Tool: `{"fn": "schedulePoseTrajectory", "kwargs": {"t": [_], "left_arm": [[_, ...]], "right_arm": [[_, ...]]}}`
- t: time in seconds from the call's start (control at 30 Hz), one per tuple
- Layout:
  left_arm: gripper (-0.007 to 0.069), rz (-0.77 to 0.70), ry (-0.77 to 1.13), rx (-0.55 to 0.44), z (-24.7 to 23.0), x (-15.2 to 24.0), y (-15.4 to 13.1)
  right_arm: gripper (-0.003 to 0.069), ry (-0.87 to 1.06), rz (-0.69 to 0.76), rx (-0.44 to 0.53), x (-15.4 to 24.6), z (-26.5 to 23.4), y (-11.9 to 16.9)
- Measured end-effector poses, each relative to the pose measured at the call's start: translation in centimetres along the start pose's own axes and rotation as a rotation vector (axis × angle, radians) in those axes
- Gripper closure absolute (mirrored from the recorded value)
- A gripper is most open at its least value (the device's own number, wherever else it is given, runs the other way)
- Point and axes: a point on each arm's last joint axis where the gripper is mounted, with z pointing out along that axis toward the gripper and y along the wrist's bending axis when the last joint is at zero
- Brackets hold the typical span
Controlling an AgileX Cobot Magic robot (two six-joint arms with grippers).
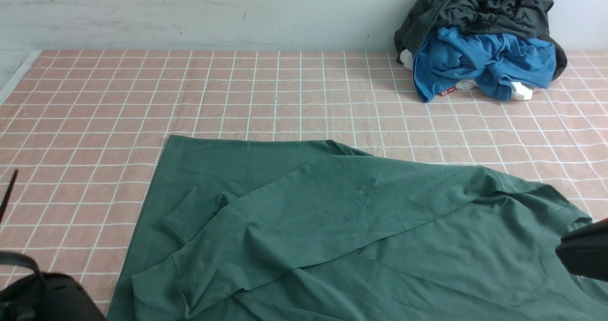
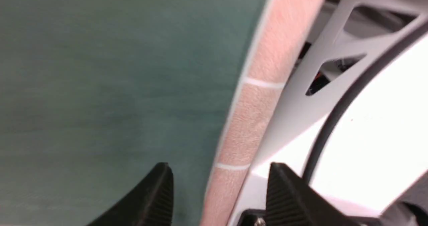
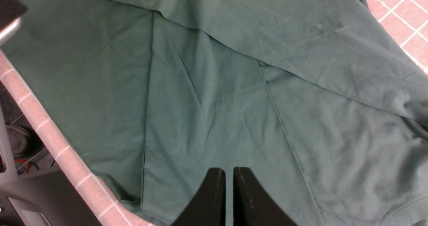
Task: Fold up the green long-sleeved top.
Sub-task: Use both arms simultaneously to clamp the lower edge of the clothing fabric
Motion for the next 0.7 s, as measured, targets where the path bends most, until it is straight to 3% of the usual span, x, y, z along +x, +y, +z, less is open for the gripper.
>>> {"fn": "schedulePoseTrajectory", "kwargs": {"t": [0.13,0.37,0.7], "left_arm": [[0.0253,0.028,-0.036,-0.028,1.3,0.3,-0.1],[0.0155,0.078,-0.073,-0.120,1.8,0.3,0.5],[0.0153,0.012,-0.064,-0.190,1.7,0.5,1.1]], "right_arm": [[0.0625,-0.001,-0.010,-0.013,0.0,0.0,0.2],[0.0625,-0.001,-0.033,-0.033,-0.1,0.0,0.6],[0.0625,-0.001,-0.033,-0.033,-0.1,0.0,0.6]]}}
